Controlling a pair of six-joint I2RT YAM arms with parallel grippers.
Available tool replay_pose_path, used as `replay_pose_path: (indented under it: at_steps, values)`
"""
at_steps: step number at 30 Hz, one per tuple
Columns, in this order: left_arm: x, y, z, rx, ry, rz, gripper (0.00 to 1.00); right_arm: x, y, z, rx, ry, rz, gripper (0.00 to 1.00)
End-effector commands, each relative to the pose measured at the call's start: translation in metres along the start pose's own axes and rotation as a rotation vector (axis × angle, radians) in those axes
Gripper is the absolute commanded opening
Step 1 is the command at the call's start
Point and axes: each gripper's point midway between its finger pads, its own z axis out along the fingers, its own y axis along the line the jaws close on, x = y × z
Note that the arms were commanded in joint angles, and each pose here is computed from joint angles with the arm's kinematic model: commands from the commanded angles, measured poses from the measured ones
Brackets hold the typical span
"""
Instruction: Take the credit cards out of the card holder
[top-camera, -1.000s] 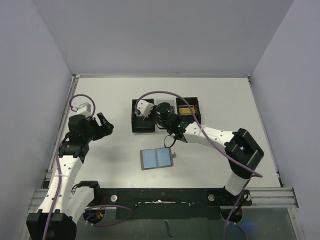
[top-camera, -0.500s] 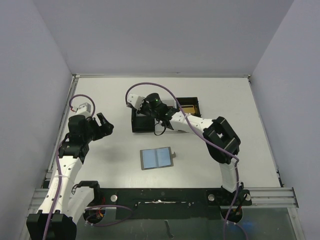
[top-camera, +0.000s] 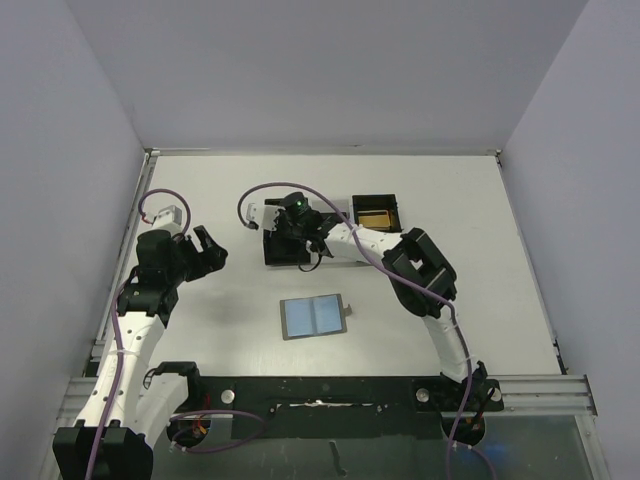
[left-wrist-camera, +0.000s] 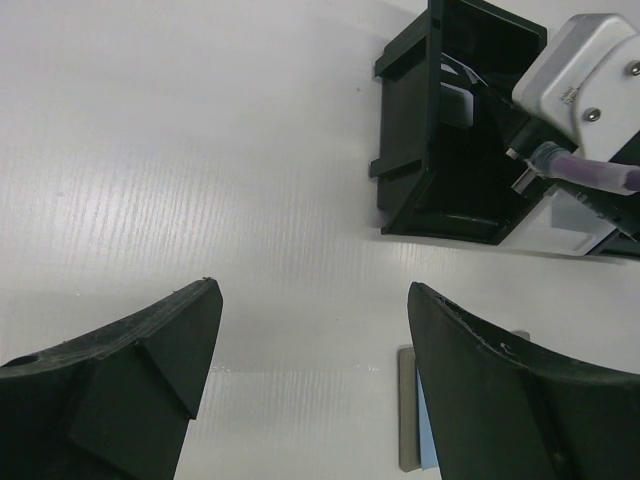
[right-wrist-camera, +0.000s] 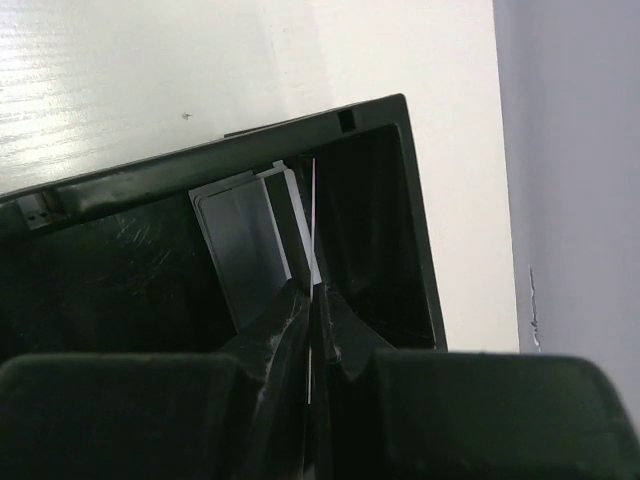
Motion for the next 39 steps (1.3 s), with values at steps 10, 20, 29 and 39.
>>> replay_pose_path:
  at_steps: [10, 20, 29, 39]
  values:
    - [-0.016, -0.009, 0.0, 0.037, -0.055, 0.008, 0.75, 0.0, -0.019, 0.009, 0.041, 0.04, -0.097, 0.14]
    - [-0.013, -0.008, 0.002, 0.038, -0.037, 0.005, 0.75, -0.015, -0.023, -0.011, 0.038, -0.042, -0.067, 0.45]
    - [-0.01, -0.008, 0.004, 0.035, -0.024, 0.004, 0.75, -0.014, -0.028, -0.009, 0.071, -0.026, -0.013, 0.51]
    - [-0.007, -0.008, 0.008, 0.039, -0.003, 0.004, 0.75, -0.082, -0.092, -0.092, 0.265, -0.307, 0.342, 0.6]
